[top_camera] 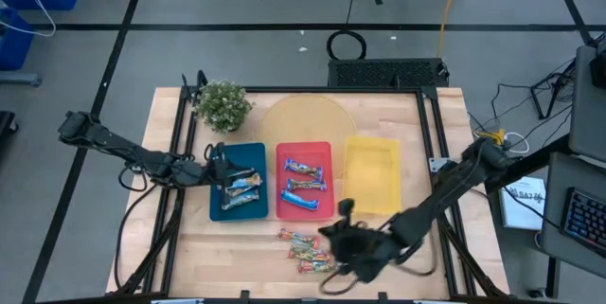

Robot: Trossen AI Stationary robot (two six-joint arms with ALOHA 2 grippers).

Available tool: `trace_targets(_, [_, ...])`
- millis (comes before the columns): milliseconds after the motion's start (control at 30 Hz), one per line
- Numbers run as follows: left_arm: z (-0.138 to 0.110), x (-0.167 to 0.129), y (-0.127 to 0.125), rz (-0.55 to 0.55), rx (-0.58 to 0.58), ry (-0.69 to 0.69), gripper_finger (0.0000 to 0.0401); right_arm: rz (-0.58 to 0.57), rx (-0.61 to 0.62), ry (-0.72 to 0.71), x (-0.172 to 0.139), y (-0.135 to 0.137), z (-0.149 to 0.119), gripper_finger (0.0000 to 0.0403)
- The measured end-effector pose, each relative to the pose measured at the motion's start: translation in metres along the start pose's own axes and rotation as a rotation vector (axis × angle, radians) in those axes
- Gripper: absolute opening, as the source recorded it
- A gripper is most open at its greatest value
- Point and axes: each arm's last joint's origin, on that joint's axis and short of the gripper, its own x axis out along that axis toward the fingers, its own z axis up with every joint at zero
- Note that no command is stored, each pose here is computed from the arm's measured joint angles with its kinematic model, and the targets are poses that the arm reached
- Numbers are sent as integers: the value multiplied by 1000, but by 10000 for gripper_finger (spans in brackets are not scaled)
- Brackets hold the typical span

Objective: Pick and place Granola Bars by type
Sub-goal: Put the red granola bar into the yellow bin

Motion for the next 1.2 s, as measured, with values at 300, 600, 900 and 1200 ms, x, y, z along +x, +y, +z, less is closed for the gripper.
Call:
trace_targets(300, [6,0,1,15,48,-57,49,272,202,312,25,37,10,5])
trace_targets(600, [5,0,1,6,57,-46,49,384,334,474,51,68,-12,127])
trace_targets(900, [5,0,1,7,72,-47,49,444,311,548,62,89,-28,219])
trace_targets(1200, [5,0,1,7,64,-46,49,446,334,544,64,94,-32,214])
